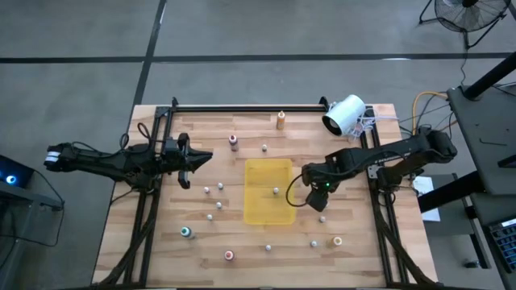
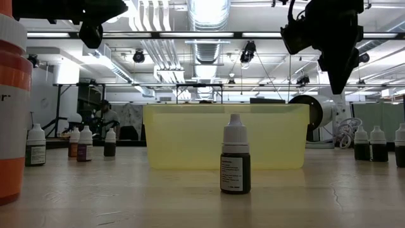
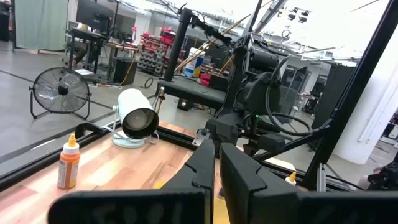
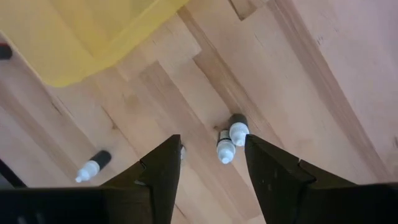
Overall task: Pick & Place food coloring
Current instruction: Put the top small green food coloring bottle into the yellow bin
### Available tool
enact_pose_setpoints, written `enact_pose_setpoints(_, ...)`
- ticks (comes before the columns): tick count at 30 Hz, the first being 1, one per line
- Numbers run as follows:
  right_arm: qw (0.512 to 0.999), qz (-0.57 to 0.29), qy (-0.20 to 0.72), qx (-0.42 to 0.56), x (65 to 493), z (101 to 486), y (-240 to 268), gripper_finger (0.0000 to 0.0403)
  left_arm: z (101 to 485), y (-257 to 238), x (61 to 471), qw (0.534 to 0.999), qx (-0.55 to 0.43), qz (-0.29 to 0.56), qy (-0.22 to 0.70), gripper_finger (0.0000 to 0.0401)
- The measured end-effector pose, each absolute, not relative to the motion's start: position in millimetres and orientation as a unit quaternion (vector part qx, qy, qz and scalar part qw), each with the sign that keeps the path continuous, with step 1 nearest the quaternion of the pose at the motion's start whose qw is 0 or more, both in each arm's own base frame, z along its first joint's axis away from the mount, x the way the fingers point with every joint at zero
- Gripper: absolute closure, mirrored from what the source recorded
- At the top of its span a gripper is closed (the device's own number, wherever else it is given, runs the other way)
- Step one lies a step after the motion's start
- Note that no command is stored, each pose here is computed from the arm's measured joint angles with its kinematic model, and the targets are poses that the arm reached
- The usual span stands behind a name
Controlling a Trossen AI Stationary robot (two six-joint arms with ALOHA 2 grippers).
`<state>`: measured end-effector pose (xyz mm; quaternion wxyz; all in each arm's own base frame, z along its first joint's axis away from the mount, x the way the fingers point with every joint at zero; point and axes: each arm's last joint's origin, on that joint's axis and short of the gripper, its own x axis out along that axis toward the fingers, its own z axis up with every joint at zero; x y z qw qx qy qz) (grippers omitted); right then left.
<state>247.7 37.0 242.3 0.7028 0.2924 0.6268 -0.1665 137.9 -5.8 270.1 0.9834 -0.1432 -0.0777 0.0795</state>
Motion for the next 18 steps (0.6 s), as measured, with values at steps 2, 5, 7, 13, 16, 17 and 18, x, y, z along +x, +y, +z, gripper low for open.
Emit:
enact_pose_setpoints(2, 0.702, -0.167, 0.626, 0.297, 247.6, 242.9, 35.7, 0.0234, 270.2, -5.8, 137.9, 0.983, -0.143, 0.080, -0.078, 0.0401)
enact_pose_setpoints(5, 0.701, -0.168, 0.625, 0.300, 247.7, 242.9, 34.7, 0.0234, 270.1, -5.9, 137.9, 0.983, -0.143, 0.080, -0.078, 0.0401)
enact_pose_setpoints(7, 0.700, -0.166, 0.626, 0.302, 247.7, 243.0, 34.0, 0.0234, 270.2, -5.8, 137.9, 0.983, -0.143, 0.080, -0.078, 0.0401)
enact_pose_setpoints(13, 0.699, -0.148, 0.640, 0.284, 244.6, 247.4, 33.5, 0.0234, 270.2, -5.8, 137.9, 0.984, -0.142, 0.080, -0.078, 0.0401)
enact_pose_setpoints(16, 0.697, -0.138, 0.652, 0.266, 242.5, 251.6, 33.3, 0.0234, 270.2, -5.8, 137.9, 0.984, -0.141, 0.080, -0.078, 0.0401)
enact_pose_setpoints(17, 0.698, -0.134, 0.653, 0.261, 242.5, 253.1, 33.3, 0.0234, 270.2, -5.8, 137.9, 0.984, -0.141, 0.080, -0.078, 0.0401)
enact_pose_setpoints(18, 0.700, -0.131, 0.653, 0.258, 242.7, 255.2, 33.2, 0.0234, 270.2, -5.8, 137.9, 0.984, -0.141, 0.080, -0.078, 0.0401)
